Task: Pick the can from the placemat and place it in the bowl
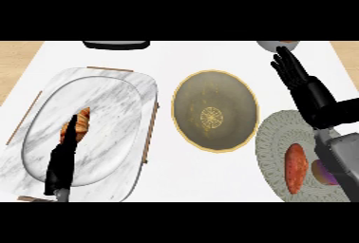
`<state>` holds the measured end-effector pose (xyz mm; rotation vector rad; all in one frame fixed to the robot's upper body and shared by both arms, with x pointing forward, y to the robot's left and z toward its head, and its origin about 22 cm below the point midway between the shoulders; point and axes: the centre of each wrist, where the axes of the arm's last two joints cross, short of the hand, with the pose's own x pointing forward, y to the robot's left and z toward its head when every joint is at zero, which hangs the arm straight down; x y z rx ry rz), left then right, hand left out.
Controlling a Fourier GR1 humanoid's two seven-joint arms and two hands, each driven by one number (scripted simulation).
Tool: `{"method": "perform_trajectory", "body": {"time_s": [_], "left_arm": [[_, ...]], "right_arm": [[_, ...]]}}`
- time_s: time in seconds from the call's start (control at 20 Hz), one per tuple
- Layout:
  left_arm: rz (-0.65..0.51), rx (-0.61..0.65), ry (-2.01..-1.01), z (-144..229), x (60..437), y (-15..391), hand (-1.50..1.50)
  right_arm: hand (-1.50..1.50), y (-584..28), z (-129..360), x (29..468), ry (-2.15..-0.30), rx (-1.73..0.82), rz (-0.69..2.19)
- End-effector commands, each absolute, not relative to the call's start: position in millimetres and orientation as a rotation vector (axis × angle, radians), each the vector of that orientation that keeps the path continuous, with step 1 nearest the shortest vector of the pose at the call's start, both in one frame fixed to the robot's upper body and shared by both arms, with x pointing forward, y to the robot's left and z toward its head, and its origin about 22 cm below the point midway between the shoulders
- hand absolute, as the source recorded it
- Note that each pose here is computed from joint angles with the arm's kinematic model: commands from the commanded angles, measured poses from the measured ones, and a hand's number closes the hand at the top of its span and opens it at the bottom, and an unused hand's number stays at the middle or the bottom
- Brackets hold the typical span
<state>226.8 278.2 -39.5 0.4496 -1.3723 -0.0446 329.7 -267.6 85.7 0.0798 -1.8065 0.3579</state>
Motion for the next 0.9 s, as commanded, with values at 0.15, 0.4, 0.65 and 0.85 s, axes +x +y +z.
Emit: {"method": "perform_trajectory", "body": {"time_s": [0.15, 0.4, 0.65, 0.85], "left_arm": [[0.024, 0.394, -1.673, 46, 275, 303, 0.00], [0.063, 0.344, -1.748, 62, 275, 319, 0.00], [0.064, 0.288, -1.774, 88, 280, 334, 0.00], [0.055, 0.288, -1.772, 83, 276, 340, 0.00]], "right_arm": [[-1.50, -229, 87, 299, -1.837, 0.449, 0.414], [-1.50, -273, 78, 285, -1.989, -0.177, 0.396], [-1.50, -269, 49, 202, -2.063, -0.221, 0.510], [-1.50, -288, 87, 175, -2.018, -0.404, 0.658]]}}
